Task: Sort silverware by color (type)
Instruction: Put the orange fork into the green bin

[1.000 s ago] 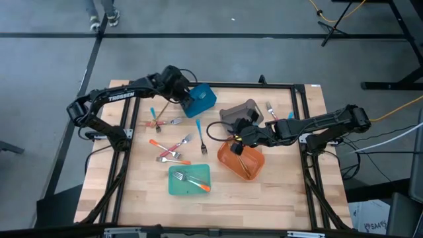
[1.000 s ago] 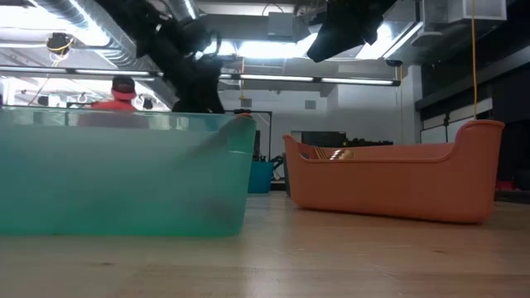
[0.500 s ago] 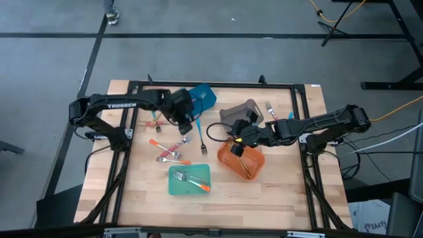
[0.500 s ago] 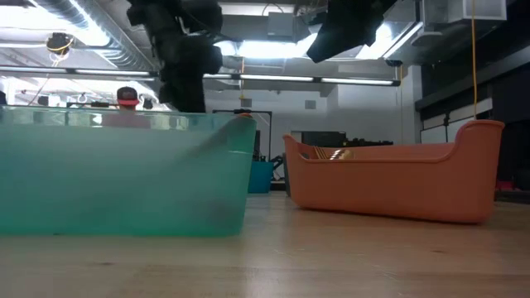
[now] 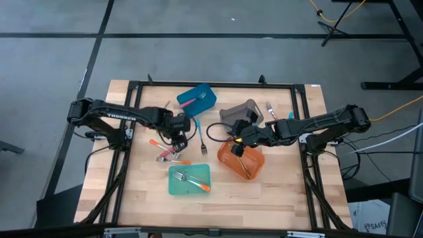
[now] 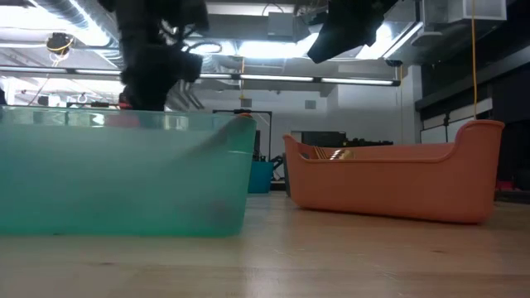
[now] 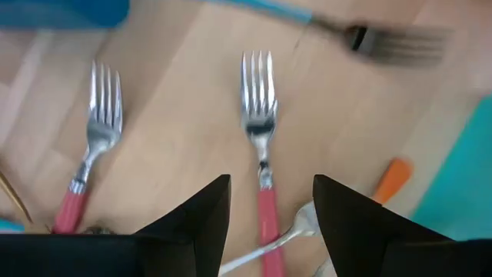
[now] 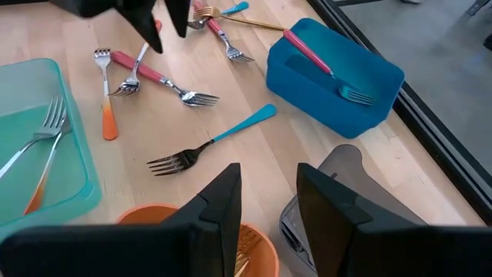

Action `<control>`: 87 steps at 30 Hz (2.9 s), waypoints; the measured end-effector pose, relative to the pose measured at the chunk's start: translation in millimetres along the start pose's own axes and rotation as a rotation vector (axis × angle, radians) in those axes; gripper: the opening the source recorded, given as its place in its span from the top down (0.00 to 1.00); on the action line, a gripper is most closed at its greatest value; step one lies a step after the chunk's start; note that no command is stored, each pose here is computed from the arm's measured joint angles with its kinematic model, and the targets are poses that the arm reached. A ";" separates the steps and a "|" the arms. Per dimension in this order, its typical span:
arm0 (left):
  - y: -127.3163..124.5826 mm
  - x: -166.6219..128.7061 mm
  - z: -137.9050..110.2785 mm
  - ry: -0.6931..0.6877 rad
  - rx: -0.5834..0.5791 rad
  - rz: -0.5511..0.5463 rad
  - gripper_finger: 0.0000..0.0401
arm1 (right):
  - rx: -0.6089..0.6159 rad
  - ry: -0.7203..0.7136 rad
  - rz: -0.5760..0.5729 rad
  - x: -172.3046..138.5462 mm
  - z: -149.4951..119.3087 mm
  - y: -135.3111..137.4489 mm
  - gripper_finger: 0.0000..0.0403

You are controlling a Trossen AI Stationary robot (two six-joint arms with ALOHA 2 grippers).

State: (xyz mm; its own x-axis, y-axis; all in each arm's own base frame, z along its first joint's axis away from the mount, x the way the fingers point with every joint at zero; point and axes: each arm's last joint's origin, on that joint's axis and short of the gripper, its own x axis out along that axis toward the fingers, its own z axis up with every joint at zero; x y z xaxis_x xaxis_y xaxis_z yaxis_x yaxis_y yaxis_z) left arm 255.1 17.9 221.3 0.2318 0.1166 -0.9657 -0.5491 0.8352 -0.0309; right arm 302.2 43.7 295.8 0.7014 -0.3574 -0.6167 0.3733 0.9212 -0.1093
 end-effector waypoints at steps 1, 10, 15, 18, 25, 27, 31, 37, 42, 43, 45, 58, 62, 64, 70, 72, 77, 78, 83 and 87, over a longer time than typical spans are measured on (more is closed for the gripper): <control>0.4 4.7 -5.0 0.020 0.018 0.010 0.55 | 0.000 0.000 0.000 0.0 0.0 0.0 0.71; 13.2 30.5 -38.3 0.203 0.205 0.074 0.55 | 0.001 0.000 0.000 0.1 0.0 -0.1 0.71; 16.9 36.3 -45.5 0.240 0.312 0.081 0.55 | 0.001 0.000 0.000 0.0 0.0 -0.1 0.71; 18.2 40.6 -51.7 0.264 0.363 0.084 0.55 | 0.000 0.000 0.000 0.0 0.0 0.0 0.71; 24.1 51.3 -66.3 0.319 0.383 0.104 0.55 | 0.001 0.000 0.000 0.1 0.0 -0.1 0.71; 25.2 52.8 -68.4 0.327 0.385 0.106 0.55 | 0.000 0.000 0.000 0.0 0.0 0.0 0.71; 25.1 53.6 -68.3 0.322 0.394 0.102 0.55 | 0.000 0.000 0.000 0.0 0.0 0.0 0.71; 24.9 53.6 -68.3 0.322 0.393 0.098 0.55 | 0.000 0.000 0.000 0.0 0.0 0.0 0.71; 23.7 54.4 -66.4 0.299 0.390 0.090 0.55 | 0.001 0.000 0.000 0.1 0.0 -0.1 0.71; 23.5 54.5 -66.2 0.296 0.390 0.088 0.55 | 0.001 0.000 0.000 0.0 0.0 -0.1 0.71; 22.9 55.1 -65.2 0.282 0.389 0.083 0.55 | 0.001 0.000 0.000 0.0 0.0 0.0 0.71; 13.7 59.9 -70.4 0.248 0.433 0.031 0.55 | 0.001 0.000 0.000 0.0 0.1 -0.1 0.71; 12.6 59.7 -71.1 0.244 0.436 0.039 0.55 | 0.001 0.000 0.000 0.1 0.0 -0.1 0.71; 12.8 59.7 -71.0 0.241 0.436 0.048 0.55 | 0.001 0.000 0.000 0.1 0.1 -0.1 0.71; 13.0 59.7 -70.7 0.236 0.437 0.057 0.55 | 0.001 0.000 0.000 0.0 0.1 -0.1 0.71; 13.1 59.8 -70.7 0.236 0.437 0.058 0.55 | 0.001 0.000 0.000 0.0 0.0 0.0 0.71; 12.3 65.2 -70.6 0.257 0.439 0.067 0.56 | 0.001 0.000 0.000 0.0 0.0 0.0 0.71; 11.9 66.9 -70.7 0.265 0.440 0.070 0.56 | 0.001 0.000 0.000 0.1 0.1 -0.1 0.71; 10.7 71.5 -70.4 0.291 0.442 0.073 0.64 | 0.001 0.000 0.000 0.0 0.0 0.0 0.71; 10.6 71.8 -70.7 0.294 0.440 0.066 0.73 | 0.001 0.000 0.000 0.1 0.1 -0.1 0.71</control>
State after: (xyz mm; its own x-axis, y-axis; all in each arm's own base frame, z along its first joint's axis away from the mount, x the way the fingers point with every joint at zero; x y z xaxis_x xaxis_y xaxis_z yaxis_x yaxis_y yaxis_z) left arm 209.1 -2.8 133.4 -0.0615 0.0734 -0.9954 -0.1512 0.9851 0.0819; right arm 302.3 43.6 295.9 0.7016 -0.3572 -0.6166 0.3739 0.9211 -0.1082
